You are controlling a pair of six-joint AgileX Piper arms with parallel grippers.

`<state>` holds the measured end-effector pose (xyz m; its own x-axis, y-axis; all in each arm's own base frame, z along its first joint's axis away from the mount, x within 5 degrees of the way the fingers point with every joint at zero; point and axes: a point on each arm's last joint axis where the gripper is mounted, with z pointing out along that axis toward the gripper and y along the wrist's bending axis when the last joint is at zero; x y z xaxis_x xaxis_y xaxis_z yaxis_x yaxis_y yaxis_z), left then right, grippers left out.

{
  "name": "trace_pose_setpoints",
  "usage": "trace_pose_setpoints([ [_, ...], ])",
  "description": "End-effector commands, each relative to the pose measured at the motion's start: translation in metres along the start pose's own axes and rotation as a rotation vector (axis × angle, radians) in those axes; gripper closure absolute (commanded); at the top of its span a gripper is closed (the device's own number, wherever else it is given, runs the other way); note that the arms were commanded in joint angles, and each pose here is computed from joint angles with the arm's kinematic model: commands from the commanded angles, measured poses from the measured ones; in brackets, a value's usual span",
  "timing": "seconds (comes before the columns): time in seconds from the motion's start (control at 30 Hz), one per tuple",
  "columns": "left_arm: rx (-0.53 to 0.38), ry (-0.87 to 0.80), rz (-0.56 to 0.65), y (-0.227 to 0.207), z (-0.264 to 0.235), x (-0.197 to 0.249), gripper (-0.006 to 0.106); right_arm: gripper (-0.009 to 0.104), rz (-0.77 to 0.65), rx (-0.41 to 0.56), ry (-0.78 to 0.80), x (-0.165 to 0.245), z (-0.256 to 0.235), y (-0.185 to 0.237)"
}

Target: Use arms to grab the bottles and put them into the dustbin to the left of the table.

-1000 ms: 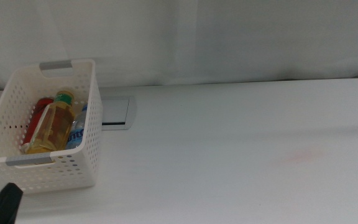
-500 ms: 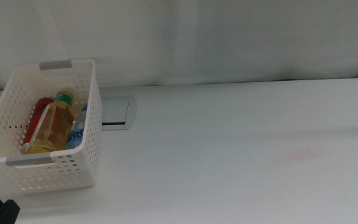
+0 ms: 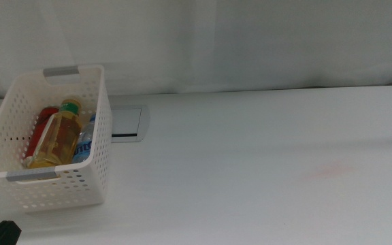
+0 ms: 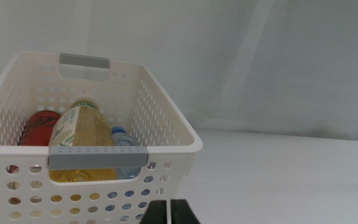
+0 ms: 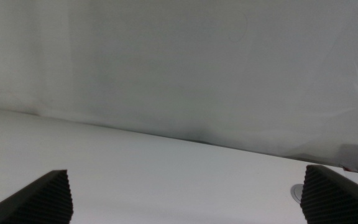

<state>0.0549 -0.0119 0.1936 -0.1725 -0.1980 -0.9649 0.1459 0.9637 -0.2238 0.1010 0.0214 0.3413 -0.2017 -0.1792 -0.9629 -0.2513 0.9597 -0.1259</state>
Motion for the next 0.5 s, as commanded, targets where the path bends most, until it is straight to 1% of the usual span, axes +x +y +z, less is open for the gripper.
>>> trace_pose_setpoints([
  [0.0, 0.003, 0.030, -0.006, 0.002, 0.002, 0.012, 0.103, -0.008, -0.036, 0.007, 0.004, 0.001, -0.011, 0.001],
  [0.17, 0.003, 0.030, -0.006, 0.002, 0.002, 0.012, 0.103, -0.008, -0.050, 0.027, -0.039, 0.010, -0.031, 0.003],
  [0.3, 0.003, 0.030, -0.006, 0.002, 0.002, 0.012, 0.103, -0.008, 0.096, 0.096, -0.098, 0.031, -0.049, 0.003],
  [0.37, 0.003, 0.021, -0.006, 0.002, 0.002, 0.011, 0.103, -0.008, 0.140, 0.137, -0.114, 0.045, -0.053, 0.001],
  [0.4, 0.003, 0.021, -0.006, 0.002, 0.002, 0.011, 0.103, -0.008, 0.151, 0.154, -0.135, 0.052, -0.054, 0.001],
  [0.47, 0.003, 0.019, -0.006, 0.002, 0.002, 0.011, 0.103, -0.008, 0.121, 0.169, -0.194, 0.062, -0.052, 0.002],
])
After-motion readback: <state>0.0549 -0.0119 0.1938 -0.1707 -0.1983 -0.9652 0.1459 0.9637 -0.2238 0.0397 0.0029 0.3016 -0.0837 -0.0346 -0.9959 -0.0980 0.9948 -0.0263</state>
